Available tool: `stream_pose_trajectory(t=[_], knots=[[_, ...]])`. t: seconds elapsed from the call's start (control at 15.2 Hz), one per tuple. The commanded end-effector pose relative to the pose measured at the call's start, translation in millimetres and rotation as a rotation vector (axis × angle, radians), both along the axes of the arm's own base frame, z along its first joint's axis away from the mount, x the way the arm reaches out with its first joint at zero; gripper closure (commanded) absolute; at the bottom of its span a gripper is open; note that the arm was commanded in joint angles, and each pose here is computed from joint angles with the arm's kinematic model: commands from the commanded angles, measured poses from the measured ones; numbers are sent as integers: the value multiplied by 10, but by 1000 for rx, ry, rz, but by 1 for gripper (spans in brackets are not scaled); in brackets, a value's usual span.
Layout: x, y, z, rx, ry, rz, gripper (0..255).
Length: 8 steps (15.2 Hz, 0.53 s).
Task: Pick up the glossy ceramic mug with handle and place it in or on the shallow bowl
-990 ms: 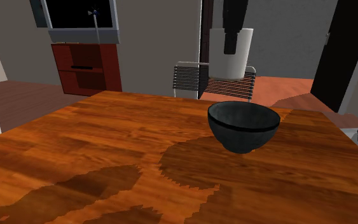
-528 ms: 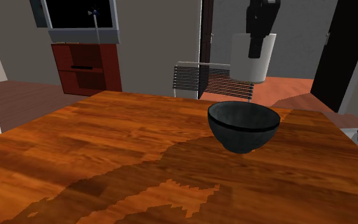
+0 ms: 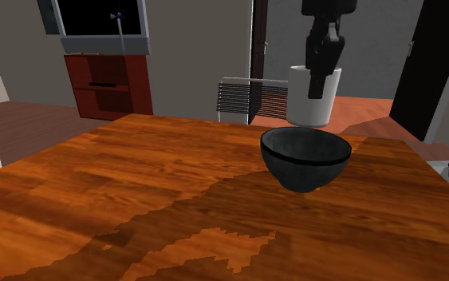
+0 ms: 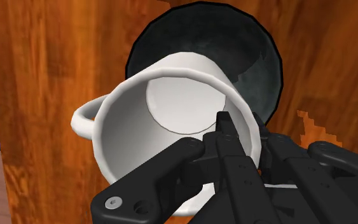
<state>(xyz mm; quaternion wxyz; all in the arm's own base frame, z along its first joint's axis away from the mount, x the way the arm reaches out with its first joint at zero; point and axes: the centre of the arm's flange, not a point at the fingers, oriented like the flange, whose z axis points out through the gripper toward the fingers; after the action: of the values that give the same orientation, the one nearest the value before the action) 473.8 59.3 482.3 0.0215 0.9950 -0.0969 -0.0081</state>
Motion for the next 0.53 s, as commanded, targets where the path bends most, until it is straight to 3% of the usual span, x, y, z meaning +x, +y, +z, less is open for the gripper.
stream_pose_trajectory(t=[0.0, 0.46], knots=[[0, 3, -102, 0, -1, 0, 255], [-1, 3, -338, 0, -1, 0, 255]])
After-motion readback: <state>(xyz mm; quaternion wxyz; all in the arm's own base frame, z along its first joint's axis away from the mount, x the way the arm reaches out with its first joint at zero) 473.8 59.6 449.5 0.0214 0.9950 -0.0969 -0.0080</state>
